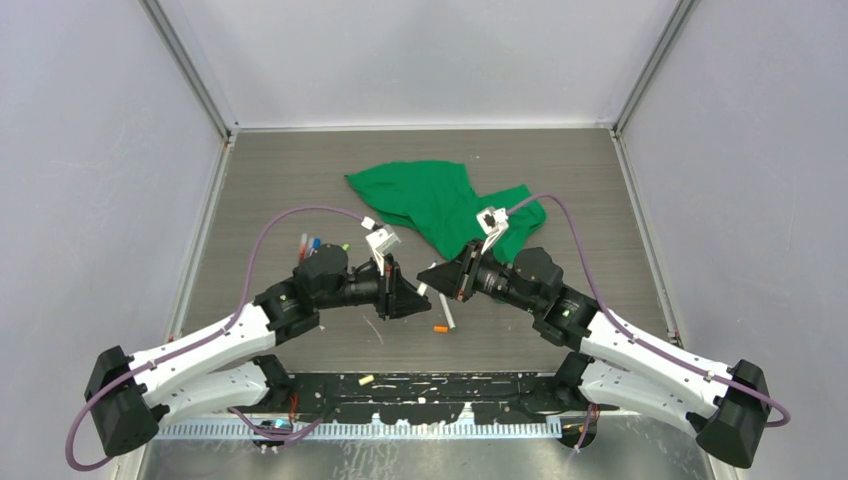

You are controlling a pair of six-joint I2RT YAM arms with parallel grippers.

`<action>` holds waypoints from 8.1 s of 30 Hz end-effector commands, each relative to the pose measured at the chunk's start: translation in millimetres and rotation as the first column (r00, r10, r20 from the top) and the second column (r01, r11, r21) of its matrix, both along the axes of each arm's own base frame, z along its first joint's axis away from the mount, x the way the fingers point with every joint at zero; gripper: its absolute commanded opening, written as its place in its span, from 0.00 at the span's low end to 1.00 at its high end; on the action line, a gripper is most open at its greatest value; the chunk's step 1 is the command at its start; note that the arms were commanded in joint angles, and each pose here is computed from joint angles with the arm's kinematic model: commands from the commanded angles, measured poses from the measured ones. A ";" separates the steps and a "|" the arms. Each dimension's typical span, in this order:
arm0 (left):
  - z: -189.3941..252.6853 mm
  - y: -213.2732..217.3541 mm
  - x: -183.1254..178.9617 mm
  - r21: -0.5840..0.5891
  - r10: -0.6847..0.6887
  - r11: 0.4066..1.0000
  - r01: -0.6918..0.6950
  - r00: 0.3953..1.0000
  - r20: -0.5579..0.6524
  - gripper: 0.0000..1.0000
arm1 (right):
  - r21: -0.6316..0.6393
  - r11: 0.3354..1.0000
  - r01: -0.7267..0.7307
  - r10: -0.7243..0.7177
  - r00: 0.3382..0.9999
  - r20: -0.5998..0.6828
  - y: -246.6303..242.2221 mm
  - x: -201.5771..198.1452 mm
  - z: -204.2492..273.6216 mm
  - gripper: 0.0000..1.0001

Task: Insert the pens into the pen caps
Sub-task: Adjust the pen, then insert the pen cap onto the pen.

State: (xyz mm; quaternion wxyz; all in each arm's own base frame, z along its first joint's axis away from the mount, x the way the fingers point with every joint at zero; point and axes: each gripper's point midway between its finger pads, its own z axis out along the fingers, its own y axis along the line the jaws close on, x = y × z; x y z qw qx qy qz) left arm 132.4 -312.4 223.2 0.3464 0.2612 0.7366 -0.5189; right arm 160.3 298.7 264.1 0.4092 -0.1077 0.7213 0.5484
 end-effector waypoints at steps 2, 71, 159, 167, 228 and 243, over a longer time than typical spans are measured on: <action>18.0 -5.3 6.8 -0.076 0.017 0.997 -0.013 0.999 0.044 0.08 | 0.050 0.999 -0.018 0.016 0.999 0.031 3.1 -3.2 18.9 0.01; 30.7 99.2 30.8 0.036 0.043 0.998 -0.046 0.994 0.097 0.00 | -0.703 0.673 -0.229 0.123 0.972 -0.199 2.2 17.3 -210.4 0.54; 72.9 -5.3 -25.8 -0.249 0.149 0.959 -0.138 0.988 0.029 0.00 | 0.448 0.833 0.325 -0.372 0.928 0.018 -47.3 27.9 99.4 0.01; 74.7 -10.8 -39.2 -0.250 0.071 0.966 -0.067 0.997 0.006 0.00 | 0.450 0.853 0.263 -0.319 0.946 0.052 -37.2 21.1 109.9 0.01; 74.9 4.1 -32.2 -0.249 0.142 0.959 -0.138 0.990 -0.003 0.00 | 0.371 0.926 0.067 -0.121 0.985 0.122 -11.1 -7.3 108.8 0.01; 76.9 8.5 -27.7 -0.222 0.163 0.964 -0.147 0.985 0.055 0.00 | 0.230 0.973 -0.028 0.003 0.994 0.112 6.5 -19.2 91.6 0.01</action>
